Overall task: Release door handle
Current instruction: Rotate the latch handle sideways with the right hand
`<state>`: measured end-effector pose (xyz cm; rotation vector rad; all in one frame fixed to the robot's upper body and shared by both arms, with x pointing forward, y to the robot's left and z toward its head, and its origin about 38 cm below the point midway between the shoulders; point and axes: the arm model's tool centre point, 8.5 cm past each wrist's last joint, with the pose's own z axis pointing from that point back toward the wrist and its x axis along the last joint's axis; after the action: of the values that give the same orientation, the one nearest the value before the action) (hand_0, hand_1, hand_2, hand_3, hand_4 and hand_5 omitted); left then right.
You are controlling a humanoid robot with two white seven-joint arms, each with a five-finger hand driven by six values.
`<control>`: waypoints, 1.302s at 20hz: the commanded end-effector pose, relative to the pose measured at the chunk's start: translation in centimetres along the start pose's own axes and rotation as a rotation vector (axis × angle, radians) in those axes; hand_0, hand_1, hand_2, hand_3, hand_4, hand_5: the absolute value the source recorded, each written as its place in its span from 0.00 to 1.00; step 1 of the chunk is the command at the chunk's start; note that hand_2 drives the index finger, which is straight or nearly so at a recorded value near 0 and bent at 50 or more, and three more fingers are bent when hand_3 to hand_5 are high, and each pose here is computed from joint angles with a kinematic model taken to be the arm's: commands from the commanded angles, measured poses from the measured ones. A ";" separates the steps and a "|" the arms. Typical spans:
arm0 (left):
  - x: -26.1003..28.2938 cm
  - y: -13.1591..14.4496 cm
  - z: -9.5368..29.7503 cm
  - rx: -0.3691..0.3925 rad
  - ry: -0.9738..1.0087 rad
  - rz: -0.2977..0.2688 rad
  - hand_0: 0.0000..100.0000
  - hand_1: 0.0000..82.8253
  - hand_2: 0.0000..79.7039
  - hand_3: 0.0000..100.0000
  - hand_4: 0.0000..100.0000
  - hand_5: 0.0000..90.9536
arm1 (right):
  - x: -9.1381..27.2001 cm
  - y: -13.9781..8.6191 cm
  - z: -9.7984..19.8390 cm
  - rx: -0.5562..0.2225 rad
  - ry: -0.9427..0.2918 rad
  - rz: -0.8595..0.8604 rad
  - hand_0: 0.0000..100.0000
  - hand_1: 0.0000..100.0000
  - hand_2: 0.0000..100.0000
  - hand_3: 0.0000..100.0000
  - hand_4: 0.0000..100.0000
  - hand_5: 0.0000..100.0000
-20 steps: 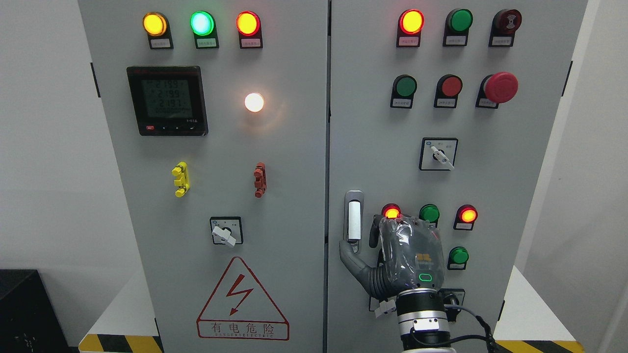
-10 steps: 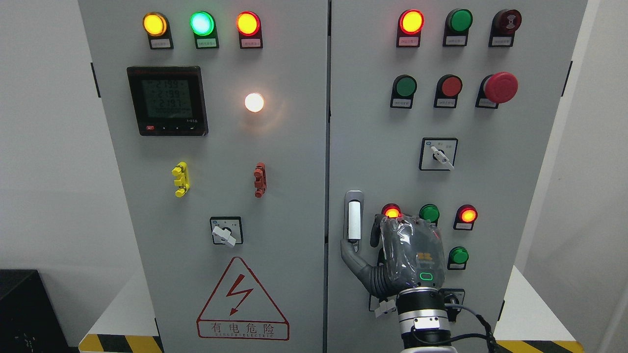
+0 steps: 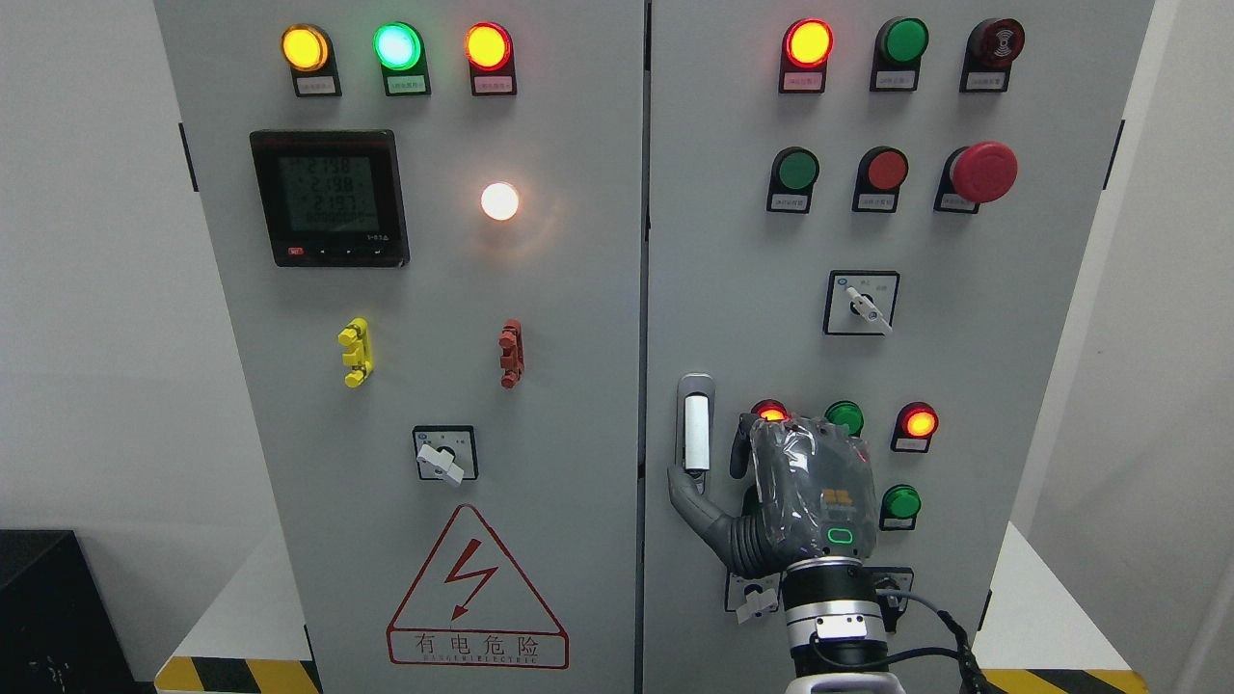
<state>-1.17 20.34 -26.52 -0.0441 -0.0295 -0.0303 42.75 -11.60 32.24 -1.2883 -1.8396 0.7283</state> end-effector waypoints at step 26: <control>0.0 0.0 0.0 -0.001 -0.001 0.000 0.00 0.00 0.05 0.11 0.00 0.00 | -0.5 -0.1 0.3 -0.012 0.013 -0.004 0.35 0.39 0.73 1.00 0.78 0.70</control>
<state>-1.17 20.36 -26.52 -0.0439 -0.0293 -0.0303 42.65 -12.03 32.06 -1.2941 -1.8383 0.7051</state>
